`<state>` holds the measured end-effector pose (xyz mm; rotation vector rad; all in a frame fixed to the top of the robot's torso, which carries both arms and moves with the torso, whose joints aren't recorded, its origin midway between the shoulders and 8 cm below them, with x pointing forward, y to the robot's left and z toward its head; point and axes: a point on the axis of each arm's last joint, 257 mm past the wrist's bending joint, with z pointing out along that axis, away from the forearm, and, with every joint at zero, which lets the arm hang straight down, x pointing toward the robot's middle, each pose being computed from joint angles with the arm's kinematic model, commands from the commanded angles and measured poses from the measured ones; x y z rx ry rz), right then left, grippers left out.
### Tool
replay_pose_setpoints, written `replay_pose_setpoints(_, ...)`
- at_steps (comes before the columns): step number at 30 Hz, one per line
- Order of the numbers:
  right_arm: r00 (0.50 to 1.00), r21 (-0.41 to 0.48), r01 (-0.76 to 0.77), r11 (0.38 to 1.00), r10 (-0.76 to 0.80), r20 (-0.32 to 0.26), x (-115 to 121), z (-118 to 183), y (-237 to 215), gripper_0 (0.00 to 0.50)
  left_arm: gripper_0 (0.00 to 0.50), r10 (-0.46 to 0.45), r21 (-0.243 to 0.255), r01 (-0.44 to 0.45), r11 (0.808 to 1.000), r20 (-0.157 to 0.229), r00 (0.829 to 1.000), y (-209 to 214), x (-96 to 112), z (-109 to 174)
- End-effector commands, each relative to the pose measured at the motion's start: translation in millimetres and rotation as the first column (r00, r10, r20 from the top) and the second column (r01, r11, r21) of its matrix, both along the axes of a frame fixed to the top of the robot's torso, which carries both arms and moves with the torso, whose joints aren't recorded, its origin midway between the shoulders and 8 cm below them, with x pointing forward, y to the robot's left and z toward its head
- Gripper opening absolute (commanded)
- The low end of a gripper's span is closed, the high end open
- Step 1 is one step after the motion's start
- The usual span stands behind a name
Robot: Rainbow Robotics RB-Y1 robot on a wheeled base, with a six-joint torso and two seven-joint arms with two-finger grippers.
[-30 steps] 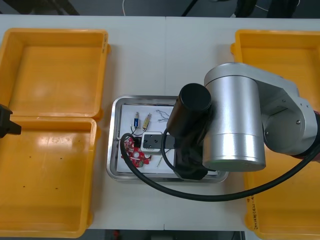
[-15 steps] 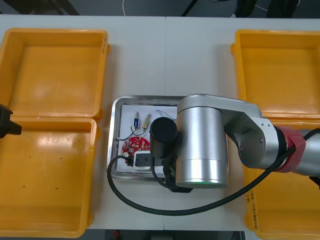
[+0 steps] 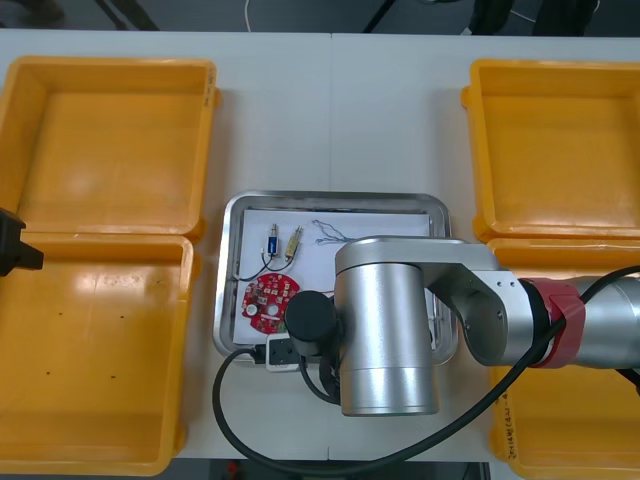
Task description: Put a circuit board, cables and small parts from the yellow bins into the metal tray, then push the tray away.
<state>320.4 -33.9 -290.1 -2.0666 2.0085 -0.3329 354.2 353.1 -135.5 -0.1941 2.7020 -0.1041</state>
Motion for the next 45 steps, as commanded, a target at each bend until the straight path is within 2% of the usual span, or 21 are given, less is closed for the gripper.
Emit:
replay_pose_setpoints(1, 0.999, 0.016, -0.033, 0.999, 0.033, -0.004, -6, -1, 19, 0.5, 0.5, -0.044, 0.066, 0.042, 0.997, 0.023, 0.999, 12, -3, 11)
replay_pose_setpoints(16, 0.999, 0.011, 0.012, 1.0, -0.012, -0.043, -6, -18, 32, 0.5, 0.5, -0.044, 0.066, 0.042, 0.997, 0.023, 0.999, 12, -3, 11)
replay_pose_setpoints(36, 0.999, 0.038, 0.036, 0.999, -0.035, -0.028, -8, -36, 34, 0.5, 0.5, -0.044, 0.066, 0.042, 0.997, 0.023, 0.999, 12, -3, 11)
replay_pose_setpoints(45, 0.998, 0.041, 0.055, 0.998, -0.054, -0.017, -2, -40, 41, 0.5, 0.5, -0.044, 0.066, 0.042, 0.997, 0.023, 0.999, 12, -3, 11)
